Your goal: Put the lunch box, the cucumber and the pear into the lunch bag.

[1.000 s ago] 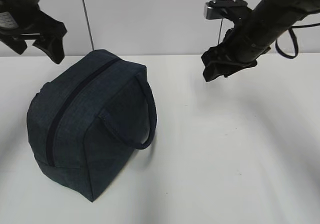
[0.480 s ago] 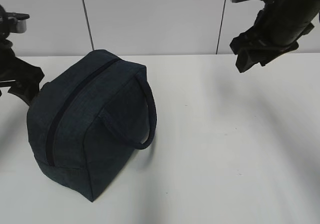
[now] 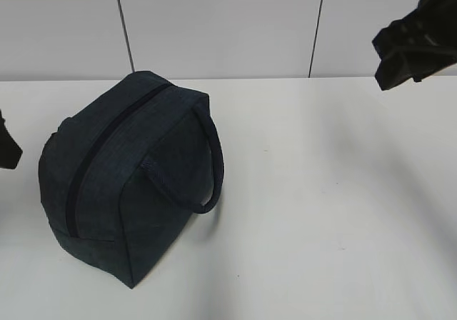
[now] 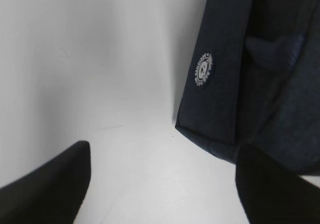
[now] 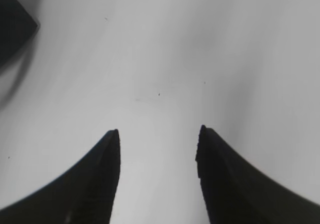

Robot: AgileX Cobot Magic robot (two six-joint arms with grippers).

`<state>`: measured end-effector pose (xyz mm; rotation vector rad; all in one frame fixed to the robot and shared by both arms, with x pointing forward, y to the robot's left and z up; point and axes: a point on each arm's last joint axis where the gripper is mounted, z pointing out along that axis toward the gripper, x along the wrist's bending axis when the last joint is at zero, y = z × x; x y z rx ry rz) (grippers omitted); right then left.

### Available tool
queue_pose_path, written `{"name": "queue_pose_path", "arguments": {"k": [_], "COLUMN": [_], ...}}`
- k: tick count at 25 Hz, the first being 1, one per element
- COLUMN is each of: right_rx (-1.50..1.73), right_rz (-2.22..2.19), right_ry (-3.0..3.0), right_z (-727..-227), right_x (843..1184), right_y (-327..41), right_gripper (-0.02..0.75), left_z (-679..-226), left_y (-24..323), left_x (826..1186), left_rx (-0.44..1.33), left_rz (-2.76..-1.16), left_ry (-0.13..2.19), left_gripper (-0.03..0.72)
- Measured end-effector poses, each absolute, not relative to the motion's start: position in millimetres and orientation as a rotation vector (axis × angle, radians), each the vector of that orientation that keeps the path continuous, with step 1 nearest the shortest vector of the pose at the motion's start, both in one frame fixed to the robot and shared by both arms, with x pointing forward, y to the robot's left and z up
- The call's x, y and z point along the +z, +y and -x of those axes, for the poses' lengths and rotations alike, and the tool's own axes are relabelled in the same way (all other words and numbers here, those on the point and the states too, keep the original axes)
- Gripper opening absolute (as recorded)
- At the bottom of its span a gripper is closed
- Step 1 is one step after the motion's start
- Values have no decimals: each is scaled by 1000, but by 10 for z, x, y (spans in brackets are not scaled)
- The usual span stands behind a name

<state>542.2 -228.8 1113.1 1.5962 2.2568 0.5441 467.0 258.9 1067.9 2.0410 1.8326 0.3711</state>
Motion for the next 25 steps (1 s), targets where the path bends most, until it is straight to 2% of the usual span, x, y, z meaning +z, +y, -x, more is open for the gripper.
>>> {"name": "queue_pose_path", "arguments": {"k": [15, 25], "right_rx": [719, 884], "right_rz": [-1550, -1435], "right_ry": [2129, 2004], "right_z": [-4182, -3116], "right_x": [11359, 11123], "right_y": [-2553, -2781], "right_gripper": [389, 389], "left_z": [-3362, -2638], "left_y": [2815, 2940], "left_x": [11109, 11188], "left_rx": [598, 699], "left_rz": [-1813, -1697], "left_ry": [1619, 1505], "left_gripper": [521, 521]}}
